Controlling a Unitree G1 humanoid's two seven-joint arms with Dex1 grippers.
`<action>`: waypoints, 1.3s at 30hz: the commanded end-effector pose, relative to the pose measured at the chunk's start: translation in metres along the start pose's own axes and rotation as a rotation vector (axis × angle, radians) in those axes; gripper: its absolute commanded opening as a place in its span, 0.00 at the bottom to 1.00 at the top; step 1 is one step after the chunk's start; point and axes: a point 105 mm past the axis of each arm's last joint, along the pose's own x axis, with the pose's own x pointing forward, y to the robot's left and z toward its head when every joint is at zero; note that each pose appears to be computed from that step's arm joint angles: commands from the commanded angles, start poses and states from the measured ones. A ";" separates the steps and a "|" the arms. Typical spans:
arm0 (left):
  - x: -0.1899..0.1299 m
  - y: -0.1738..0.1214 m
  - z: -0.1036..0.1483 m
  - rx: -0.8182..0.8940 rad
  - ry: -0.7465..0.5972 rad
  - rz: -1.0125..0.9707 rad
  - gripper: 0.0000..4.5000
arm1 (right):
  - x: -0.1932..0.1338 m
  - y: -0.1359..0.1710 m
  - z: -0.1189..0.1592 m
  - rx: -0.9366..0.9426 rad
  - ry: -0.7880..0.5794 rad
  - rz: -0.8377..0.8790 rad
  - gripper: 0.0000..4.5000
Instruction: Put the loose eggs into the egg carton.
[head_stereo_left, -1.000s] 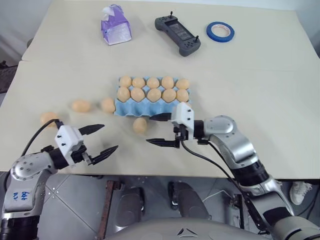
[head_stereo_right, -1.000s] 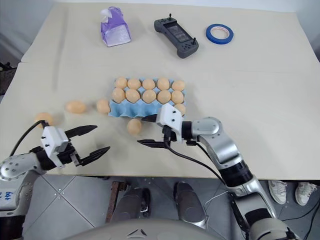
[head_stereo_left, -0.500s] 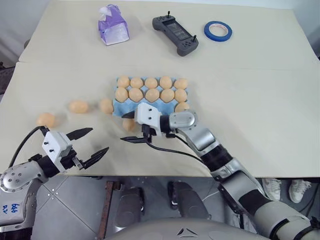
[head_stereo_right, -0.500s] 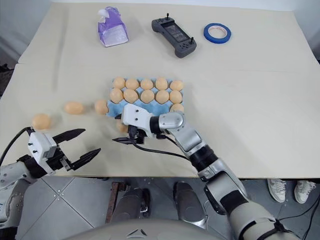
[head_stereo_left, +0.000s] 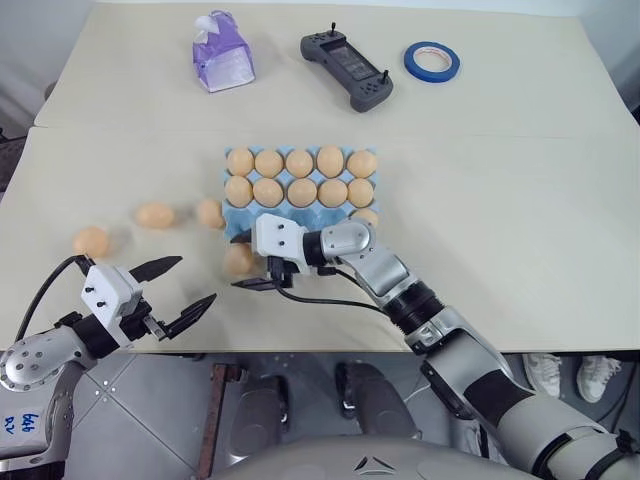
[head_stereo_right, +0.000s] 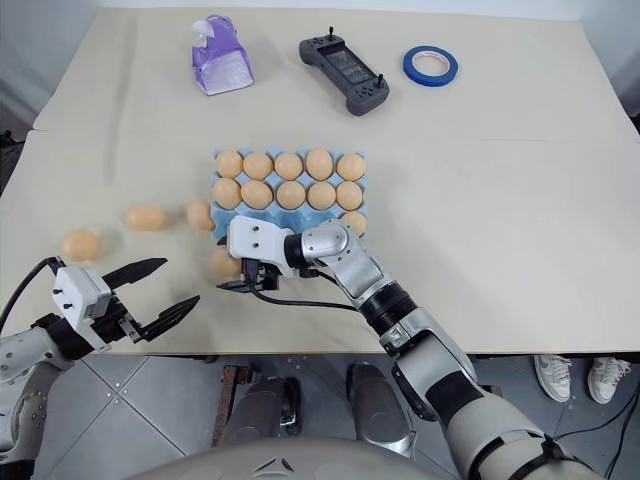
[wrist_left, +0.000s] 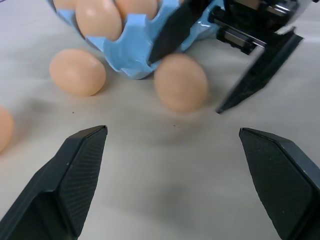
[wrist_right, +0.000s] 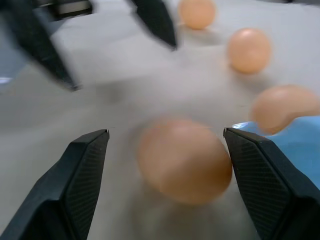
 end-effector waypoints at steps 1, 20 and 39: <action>-0.002 0.001 0.009 0.019 -0.026 0.006 1.00 | 0.000 0.009 0.003 -0.015 0.004 0.069 0.85; 0.001 0.000 0.004 0.007 -0.020 0.000 1.00 | 0.006 0.013 0.017 0.052 -0.033 0.072 0.85; 0.003 -0.003 0.010 0.008 -0.030 -0.039 1.00 | -0.008 -0.002 0.032 0.063 -0.174 -0.015 0.44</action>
